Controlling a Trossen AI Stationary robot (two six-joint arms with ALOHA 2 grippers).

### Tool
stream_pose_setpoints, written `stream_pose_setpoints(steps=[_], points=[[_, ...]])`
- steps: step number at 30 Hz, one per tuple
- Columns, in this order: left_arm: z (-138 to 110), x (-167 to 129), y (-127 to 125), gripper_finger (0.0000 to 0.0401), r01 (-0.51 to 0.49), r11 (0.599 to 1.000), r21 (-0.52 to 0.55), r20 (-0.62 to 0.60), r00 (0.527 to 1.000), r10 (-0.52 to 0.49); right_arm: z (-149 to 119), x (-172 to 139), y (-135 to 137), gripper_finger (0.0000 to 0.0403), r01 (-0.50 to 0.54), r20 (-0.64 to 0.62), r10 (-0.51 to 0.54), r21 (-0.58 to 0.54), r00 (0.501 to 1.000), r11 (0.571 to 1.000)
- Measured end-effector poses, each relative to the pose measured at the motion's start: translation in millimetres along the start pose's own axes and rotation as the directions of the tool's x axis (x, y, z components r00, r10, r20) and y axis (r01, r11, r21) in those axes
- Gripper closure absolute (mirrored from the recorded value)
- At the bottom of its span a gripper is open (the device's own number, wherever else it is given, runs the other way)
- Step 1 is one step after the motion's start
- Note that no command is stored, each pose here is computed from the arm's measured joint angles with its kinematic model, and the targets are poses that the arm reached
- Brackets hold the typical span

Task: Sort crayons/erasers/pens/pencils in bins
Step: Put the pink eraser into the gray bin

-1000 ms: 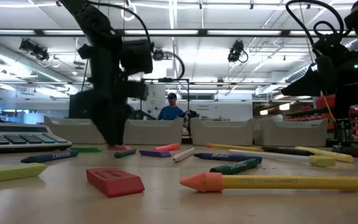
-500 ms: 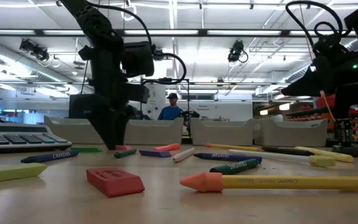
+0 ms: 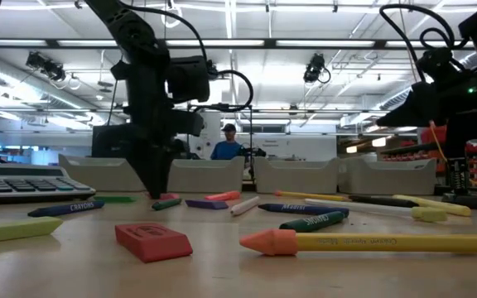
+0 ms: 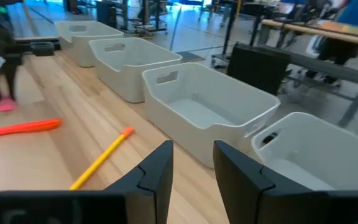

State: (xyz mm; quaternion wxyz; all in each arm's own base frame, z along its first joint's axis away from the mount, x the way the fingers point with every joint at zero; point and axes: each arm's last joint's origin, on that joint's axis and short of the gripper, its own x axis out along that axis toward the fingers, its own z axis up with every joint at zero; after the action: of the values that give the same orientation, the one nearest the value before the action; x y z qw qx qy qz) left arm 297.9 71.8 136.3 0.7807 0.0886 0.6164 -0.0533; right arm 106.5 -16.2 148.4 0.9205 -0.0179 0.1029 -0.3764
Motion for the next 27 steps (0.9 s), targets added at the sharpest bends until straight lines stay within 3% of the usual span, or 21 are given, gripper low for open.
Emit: stream_pose_setpoints(steps=[9,16,24,27], points=[[21.1,-23.0,23.9,0.0319,-0.091,0.996,0.011,0.066,0.994,0.09,0.4,-0.1,-1.5,0.0279,0.053,0.006,-0.053,-0.041,0.999,0.998],[31.9,-59.1,69.9,0.0319,-0.305,0.95,0.069,0.071,0.951,0.3,0.7,-0.1,-1.6,0.0279,0.055,0.008,-0.055,-0.033,0.998,0.998],[15.6,-98.3,135.9,0.032,-0.429,0.895,-0.123,0.124,0.888,0.443,0.8,-0.1,-1.6,0.0279,0.054,0.009,-0.054,0.004,0.998,0.999],[0.8,-97.9,152.9,0.0323,-0.359,0.909,-0.213,0.173,0.902,0.397,0.8,-0.1,-1.6,0.0279,0.054,0.009,-0.054,0.005,0.998,0.999]])
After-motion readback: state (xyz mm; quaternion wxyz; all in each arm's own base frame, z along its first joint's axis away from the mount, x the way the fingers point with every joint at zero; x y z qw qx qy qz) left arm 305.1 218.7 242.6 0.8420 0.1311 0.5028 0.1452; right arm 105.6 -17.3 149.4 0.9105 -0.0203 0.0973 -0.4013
